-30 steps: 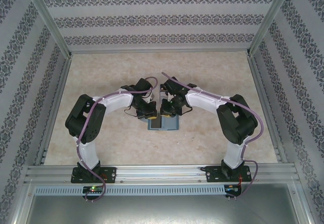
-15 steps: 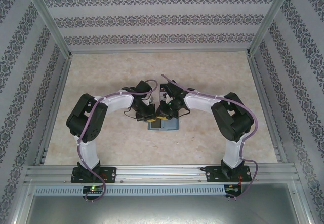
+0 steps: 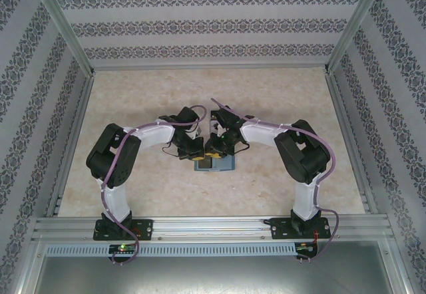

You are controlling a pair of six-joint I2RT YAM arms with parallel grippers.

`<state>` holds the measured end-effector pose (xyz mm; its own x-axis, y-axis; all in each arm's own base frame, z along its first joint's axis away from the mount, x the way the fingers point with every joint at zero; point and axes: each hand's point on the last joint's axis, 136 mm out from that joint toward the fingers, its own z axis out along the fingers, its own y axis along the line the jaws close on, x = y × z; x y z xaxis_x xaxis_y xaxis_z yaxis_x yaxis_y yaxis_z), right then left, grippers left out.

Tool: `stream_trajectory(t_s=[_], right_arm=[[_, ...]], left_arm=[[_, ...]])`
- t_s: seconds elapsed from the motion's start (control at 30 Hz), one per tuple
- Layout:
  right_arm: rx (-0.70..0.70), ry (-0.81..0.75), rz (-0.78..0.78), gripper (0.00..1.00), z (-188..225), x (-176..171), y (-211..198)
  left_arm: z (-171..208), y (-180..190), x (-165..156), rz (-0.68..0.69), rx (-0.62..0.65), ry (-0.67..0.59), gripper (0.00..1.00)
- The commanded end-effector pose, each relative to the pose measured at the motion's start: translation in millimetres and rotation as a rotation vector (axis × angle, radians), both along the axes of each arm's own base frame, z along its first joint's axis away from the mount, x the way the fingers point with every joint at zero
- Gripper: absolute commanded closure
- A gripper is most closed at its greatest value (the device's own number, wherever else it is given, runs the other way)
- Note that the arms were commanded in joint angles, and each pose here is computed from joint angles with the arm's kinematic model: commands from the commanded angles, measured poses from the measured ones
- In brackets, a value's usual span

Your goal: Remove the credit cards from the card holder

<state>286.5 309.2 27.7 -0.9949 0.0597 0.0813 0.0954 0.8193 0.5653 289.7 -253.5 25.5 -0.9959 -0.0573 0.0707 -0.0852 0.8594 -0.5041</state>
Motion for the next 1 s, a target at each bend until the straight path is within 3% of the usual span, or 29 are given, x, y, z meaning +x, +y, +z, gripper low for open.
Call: stream_trajectory(t_s=[0.0,0.27,0.97], right_arm=[[-0.116,-0.008,0.036,0.73,-14.7,-5.4,-9.0],[-0.210,-0.020,0.046,0.72,-15.3,-6.4,-27.3],[-0.125,-0.030,0.040,0.79,1.6,-11.9,-17.9]], left_arm=[[-10.8,17.2,-13.1,0.010,0.054,0.039,0.99],[-8.4,18.2,-11.8,0.018,0.049,0.039,0.98],[14.8,16.2,4.7,0.051,0.025,-0.022,0.87]])
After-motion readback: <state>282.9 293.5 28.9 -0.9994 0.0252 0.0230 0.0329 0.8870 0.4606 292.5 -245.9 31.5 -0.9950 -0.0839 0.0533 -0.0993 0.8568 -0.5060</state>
